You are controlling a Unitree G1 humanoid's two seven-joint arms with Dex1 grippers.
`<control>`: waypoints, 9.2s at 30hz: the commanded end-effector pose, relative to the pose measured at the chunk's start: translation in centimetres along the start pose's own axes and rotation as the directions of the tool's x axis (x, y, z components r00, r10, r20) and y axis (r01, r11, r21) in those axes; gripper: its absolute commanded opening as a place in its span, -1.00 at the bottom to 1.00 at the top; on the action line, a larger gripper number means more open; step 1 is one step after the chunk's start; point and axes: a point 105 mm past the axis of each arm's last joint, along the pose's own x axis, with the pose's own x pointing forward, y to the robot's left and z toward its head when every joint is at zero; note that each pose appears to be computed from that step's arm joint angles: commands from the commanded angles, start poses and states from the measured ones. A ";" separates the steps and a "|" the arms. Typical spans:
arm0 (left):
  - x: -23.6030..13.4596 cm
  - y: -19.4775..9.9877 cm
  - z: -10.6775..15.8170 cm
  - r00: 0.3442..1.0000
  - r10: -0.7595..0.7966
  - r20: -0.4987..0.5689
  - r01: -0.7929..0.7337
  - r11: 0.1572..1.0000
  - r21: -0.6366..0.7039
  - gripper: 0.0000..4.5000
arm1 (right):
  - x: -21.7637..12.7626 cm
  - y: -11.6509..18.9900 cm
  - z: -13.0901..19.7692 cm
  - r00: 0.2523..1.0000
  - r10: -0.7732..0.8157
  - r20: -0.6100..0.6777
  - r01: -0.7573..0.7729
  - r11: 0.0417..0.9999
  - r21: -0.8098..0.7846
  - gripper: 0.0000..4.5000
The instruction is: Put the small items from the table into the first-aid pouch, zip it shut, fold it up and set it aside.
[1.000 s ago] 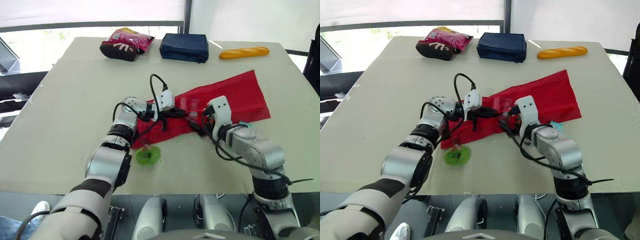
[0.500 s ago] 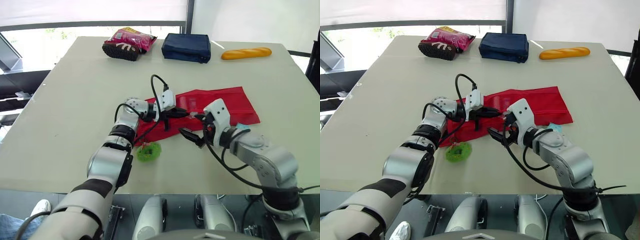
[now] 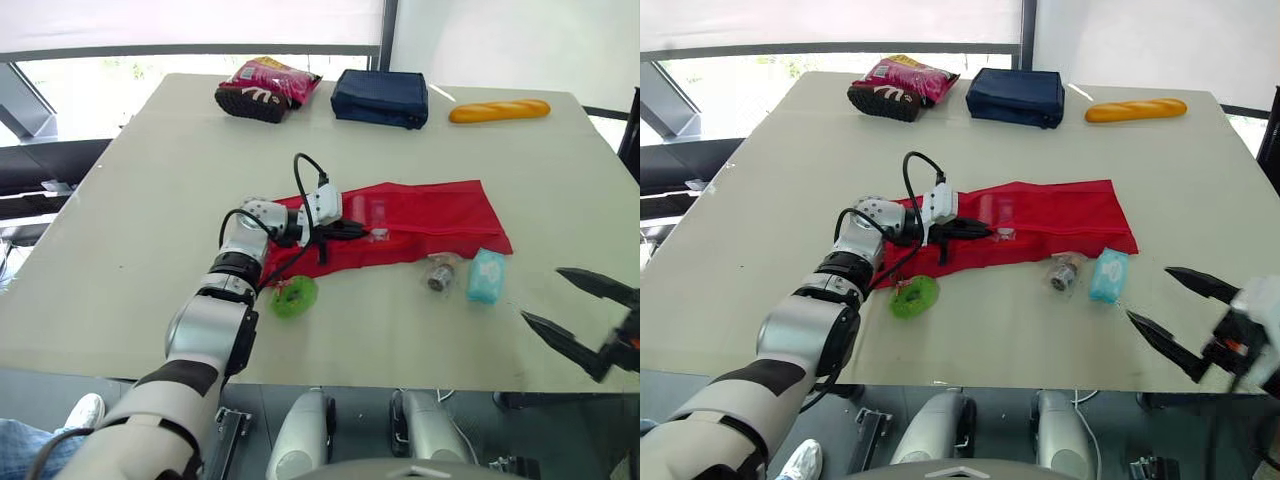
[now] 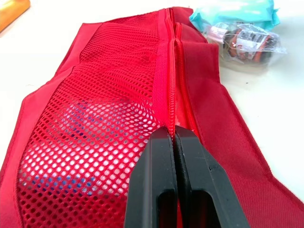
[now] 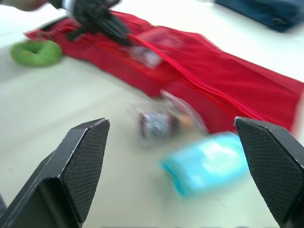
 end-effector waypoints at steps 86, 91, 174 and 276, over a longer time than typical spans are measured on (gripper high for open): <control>2.1 -1.5 2.3 0.989 -0.115 0.088 0.108 0.990 0.086 -1.00 | 23.0 2.2 0.8 0.947 -0.225 -0.228 0.274 0.939 0.210 -0.61; 2.5 -1.9 2.3 0.986 -0.134 0.095 0.126 0.988 0.089 -1.00 | 24.7 1.8 1.2 0.945 -0.256 -0.205 0.301 0.925 0.233 -0.61; 3.9 1.8 8.9 0.992 0.112 0.061 -0.117 0.989 0.086 0.95 | 1.3 1.1 4.7 0.983 -0.025 0.180 0.037 0.998 -0.060 1.00; 6.6 -6.0 4.2 0.995 -0.079 -0.058 0.088 0.981 0.175 -1.00 | 6.7 0.2 -5.9 0.978 0.016 -0.210 -0.022 0.999 -0.025 -0.93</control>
